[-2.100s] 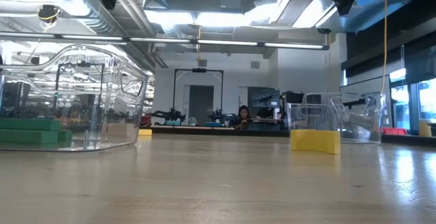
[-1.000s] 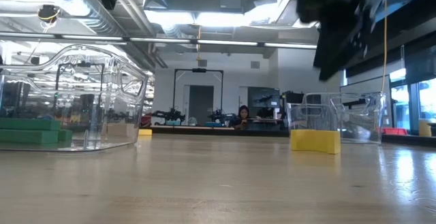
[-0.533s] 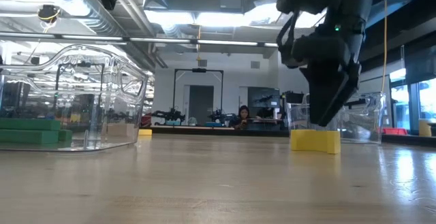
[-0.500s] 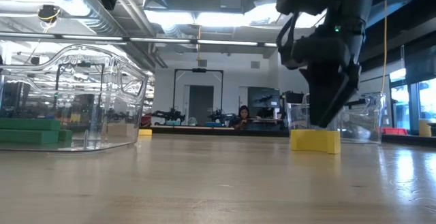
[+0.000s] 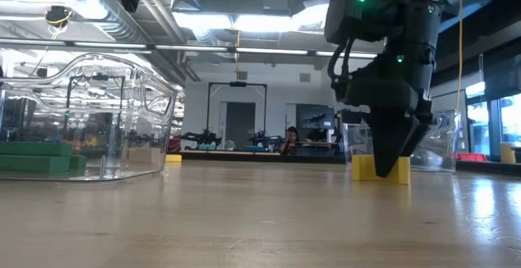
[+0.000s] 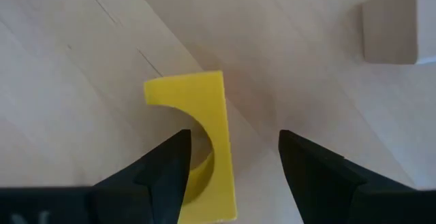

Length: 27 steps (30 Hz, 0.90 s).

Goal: Sort & place blocks by color
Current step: Put the right yellow block into the top right transparent bin

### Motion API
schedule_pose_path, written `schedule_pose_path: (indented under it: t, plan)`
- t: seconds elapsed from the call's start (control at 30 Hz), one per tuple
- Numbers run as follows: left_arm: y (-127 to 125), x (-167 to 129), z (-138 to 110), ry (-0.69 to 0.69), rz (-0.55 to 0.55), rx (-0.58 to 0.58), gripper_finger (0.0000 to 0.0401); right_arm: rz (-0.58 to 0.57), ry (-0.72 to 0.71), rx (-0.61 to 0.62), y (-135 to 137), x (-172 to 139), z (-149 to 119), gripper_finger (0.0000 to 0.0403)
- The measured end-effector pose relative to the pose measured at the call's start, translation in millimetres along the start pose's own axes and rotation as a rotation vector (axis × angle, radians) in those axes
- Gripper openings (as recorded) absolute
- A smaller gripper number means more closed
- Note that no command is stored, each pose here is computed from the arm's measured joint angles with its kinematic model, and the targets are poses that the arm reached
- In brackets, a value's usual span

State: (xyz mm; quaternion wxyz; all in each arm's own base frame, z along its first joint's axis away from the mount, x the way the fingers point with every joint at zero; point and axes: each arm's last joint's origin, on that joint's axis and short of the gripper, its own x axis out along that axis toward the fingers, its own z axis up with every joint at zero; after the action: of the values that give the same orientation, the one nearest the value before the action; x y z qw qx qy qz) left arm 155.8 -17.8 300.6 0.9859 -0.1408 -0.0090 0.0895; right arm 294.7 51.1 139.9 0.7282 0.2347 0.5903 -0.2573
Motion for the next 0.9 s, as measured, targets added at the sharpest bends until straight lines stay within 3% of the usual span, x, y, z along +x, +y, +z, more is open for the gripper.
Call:
schedule_pose_path:
  t: [0.3,0.43,0.67,0.9]
  plan:
    - [0.0,0.0,0.0,0.0,0.0,0.0,0.0214,-0.012,0.008,-0.005,0.2,3.9,-0.5,0.0219]
    - [0.0,0.0,0.0,0.0,0.0,0.0,0.0214,-0.013,0.009,-0.022,0.2,3.9,-0.6,0.0174]
    - [0.1,0.0,0.0,0.0,0.0,0.0,0.0214,-0.006,0.042,-0.146,-2.1,-0.9,-3.0,0.0037]
    - [0.1,0.0,-0.2,0.001,0.001,0.001,0.0214,-0.023,0.05,-0.229,-16.7,-23.0,-11.1,0.0035]
